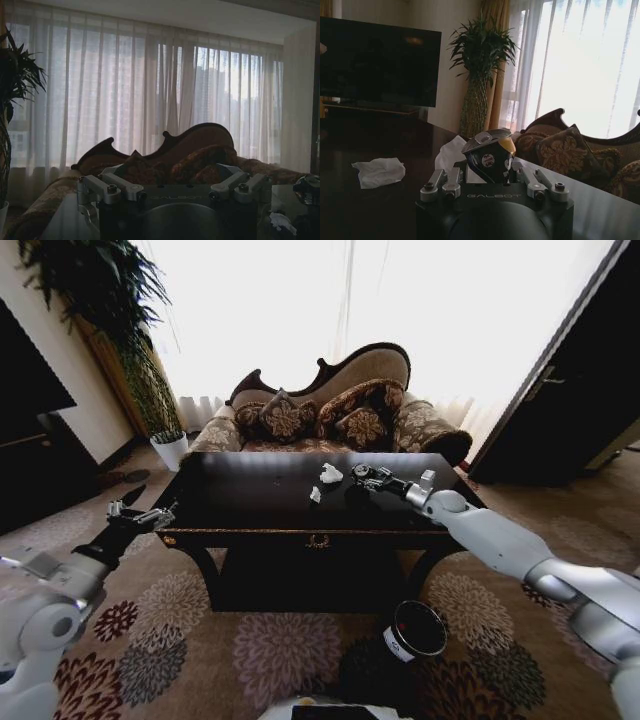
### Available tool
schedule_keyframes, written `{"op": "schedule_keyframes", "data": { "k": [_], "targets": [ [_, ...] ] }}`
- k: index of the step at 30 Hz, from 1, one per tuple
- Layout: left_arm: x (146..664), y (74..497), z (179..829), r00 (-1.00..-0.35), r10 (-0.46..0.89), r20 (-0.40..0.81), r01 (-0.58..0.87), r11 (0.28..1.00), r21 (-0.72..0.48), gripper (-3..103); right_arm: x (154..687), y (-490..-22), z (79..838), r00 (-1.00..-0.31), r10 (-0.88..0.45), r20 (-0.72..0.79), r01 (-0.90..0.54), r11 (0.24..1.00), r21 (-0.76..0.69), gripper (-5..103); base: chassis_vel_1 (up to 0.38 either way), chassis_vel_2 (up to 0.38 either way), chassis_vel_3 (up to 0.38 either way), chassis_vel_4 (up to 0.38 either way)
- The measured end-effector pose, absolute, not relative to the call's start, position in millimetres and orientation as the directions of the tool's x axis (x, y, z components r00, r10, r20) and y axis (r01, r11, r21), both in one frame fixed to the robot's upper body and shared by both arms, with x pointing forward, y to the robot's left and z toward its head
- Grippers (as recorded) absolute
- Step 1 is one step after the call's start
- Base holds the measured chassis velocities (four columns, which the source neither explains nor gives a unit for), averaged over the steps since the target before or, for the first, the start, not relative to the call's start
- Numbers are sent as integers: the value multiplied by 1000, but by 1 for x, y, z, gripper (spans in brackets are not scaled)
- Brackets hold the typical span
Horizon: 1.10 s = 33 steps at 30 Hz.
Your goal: Move to the front of the table and place the trash on the table into the trash bin.
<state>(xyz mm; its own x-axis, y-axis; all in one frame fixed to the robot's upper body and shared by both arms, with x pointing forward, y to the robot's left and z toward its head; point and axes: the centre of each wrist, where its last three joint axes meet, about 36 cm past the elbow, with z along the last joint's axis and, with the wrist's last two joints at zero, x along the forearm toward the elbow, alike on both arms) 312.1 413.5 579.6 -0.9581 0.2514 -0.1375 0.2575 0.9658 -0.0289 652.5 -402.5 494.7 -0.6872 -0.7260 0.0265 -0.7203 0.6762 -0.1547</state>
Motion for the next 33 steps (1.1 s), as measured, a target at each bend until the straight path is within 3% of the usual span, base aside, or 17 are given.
{"op": "schedule_keyframes", "data": {
  "k": [4, 6, 9, 12, 19, 26, 33],
  "targets": [
    [312, 413, 580, -958, 252, -138, 258, 966, -28, 100, 649, -406, 494, -689, -724, 19, -718, 679, -152, 23, 0, 0, 0, 0],
    [312, 413, 580, -958, 251, -138, 257, 966, -28, 100, 647, -407, 495, -689, -725, 14, -718, 680, -151, 23, 0, 0, 0, 0],
    [312, 414, 580, -958, 250, -139, 256, 966, -27, 100, 640, -412, 501, -688, -726, -16, -716, 682, -148, 7, 0, 0, 0, 0],
    [313, 414, 579, -959, 248, -139, 255, 967, -29, 100, 632, -420, 511, -684, -728, -40, -715, 681, -159, 1, 0, 0, 0, 0],
    [320, 410, 574, -955, 262, -141, 271, 961, -49, 100, 601, -445, 546, -680, -725, -109, -704, 687, -181, 0, 0, 0, 0, 0],
    [336, 403, 563, -950, 282, -136, 295, 952, -80, 100, 521, -489, 569, -692, -711, -125, -680, 701, -217, 0, 0, 0, 0, 0],
    [359, 391, 545, -945, 300, -131, 315, 943, -110, 100, 457, -501, 566, -696, -707, -123, -668, 701, -249, 0, 0, 0, 0, 0]
  ]
}}
